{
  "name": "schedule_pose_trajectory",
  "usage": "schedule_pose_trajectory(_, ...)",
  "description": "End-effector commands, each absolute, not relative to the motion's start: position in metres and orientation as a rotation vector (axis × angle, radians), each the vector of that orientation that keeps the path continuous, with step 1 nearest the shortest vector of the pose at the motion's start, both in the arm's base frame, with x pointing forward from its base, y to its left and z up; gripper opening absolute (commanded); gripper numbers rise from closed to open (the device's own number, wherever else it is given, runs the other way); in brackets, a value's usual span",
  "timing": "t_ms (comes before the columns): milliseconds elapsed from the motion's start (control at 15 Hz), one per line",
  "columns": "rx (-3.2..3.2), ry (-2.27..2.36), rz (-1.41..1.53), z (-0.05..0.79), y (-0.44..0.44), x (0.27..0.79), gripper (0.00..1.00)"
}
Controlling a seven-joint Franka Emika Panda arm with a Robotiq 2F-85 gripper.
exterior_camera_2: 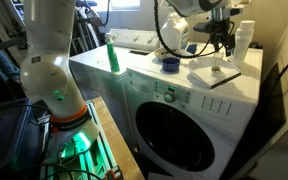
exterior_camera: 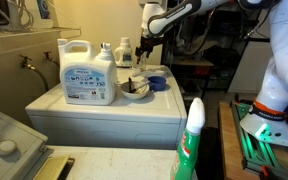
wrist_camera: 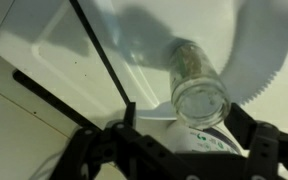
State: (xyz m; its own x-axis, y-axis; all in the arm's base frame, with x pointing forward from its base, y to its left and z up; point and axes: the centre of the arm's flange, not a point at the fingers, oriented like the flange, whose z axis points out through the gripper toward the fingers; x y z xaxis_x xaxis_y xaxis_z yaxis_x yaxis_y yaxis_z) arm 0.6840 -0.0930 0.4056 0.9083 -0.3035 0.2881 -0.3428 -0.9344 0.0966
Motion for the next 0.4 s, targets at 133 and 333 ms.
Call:
schedule_pose_trajectory(133, 2.932, -0.472, 0.708, 0.526, -0.088, 0.638, 1.0)
schedule_pose_trajectory(333, 2.92, -0.447, 0.76, 0.543, -0.083, 0.656, 0.99)
